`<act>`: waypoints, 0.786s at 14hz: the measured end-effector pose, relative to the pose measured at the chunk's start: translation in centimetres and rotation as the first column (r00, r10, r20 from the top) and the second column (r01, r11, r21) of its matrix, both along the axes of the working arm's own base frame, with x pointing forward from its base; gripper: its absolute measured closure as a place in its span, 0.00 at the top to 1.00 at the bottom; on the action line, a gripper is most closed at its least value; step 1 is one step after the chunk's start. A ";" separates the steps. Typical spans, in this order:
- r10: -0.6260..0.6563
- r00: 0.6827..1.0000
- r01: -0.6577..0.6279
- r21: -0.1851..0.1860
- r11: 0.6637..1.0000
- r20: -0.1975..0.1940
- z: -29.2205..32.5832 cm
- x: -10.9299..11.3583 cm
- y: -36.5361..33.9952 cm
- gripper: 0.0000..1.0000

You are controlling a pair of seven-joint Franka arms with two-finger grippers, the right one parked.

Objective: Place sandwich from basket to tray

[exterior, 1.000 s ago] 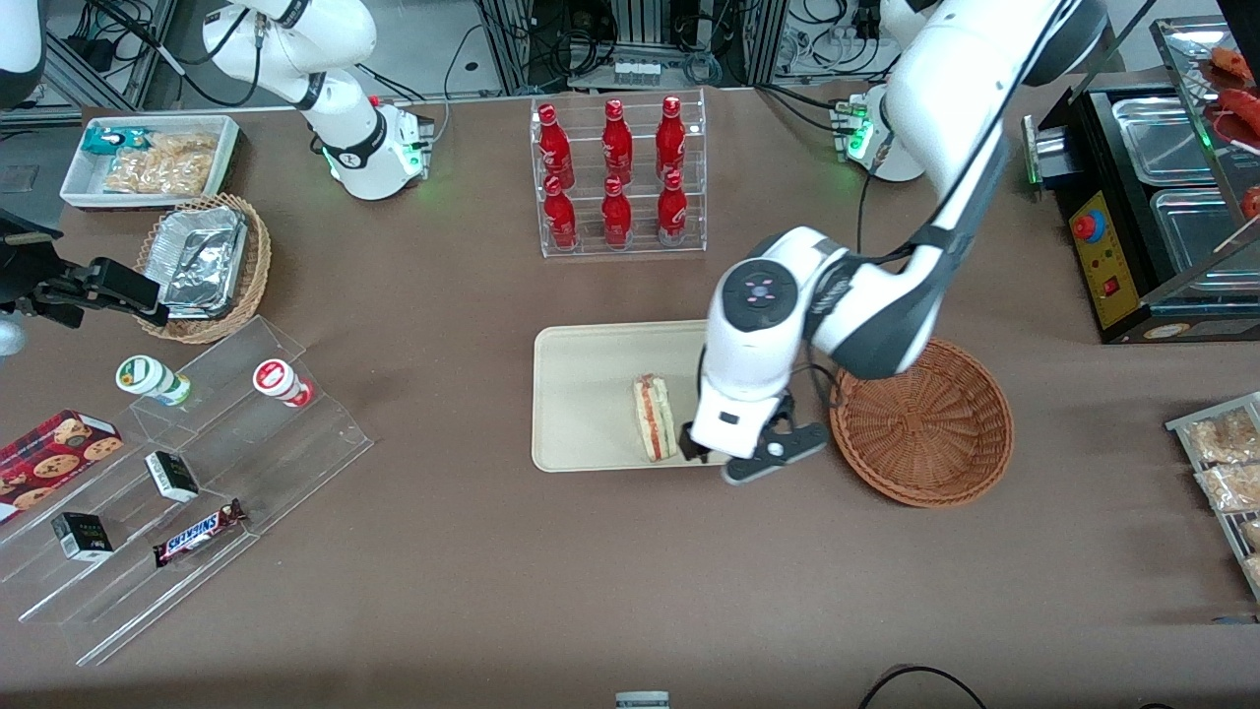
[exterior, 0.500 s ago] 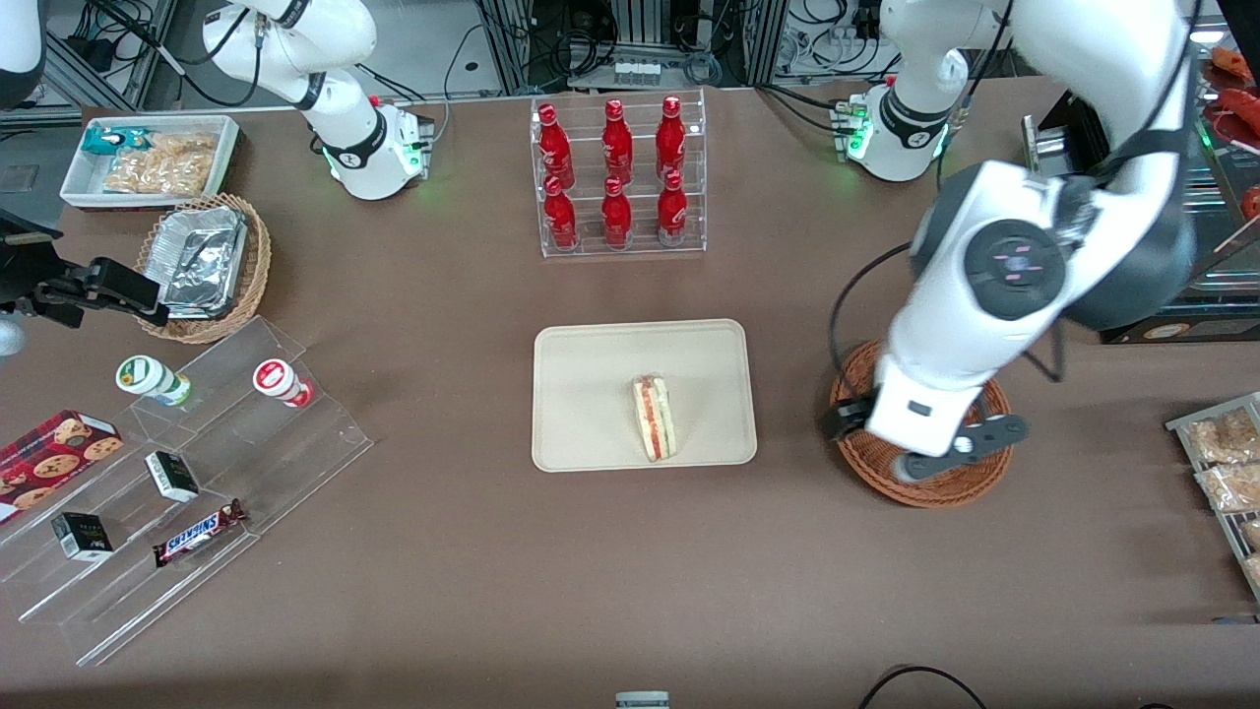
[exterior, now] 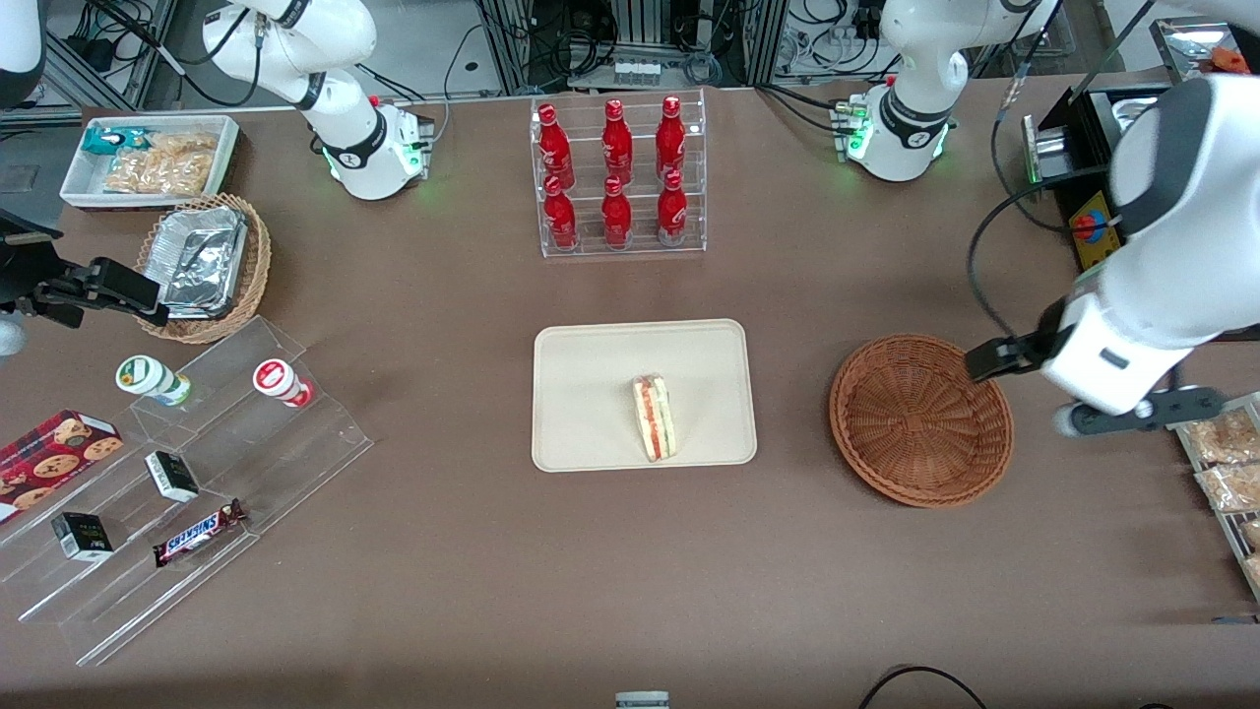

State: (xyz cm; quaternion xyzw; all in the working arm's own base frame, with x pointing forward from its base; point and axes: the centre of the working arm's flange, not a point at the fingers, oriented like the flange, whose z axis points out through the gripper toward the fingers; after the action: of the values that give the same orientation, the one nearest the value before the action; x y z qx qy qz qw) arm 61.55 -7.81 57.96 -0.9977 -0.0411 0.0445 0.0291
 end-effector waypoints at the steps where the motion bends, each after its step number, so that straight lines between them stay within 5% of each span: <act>1: -0.011 1.000 0.011 0.009 1.000 0.001 1.0 -0.7 1.6 1.00; 5: -0.007 1.000 0.007 0.002 1.000 -0.027 3.8 -3.6 4.8 1.00; 11: -0.012 1.000 0.012 -0.014 1.000 -0.007 5.4 -5.0 4.0 1.00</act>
State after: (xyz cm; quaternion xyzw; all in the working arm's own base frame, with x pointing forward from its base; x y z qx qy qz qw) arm 56.58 -3.78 63.40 -0.9980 -0.0346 0.0483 0.0227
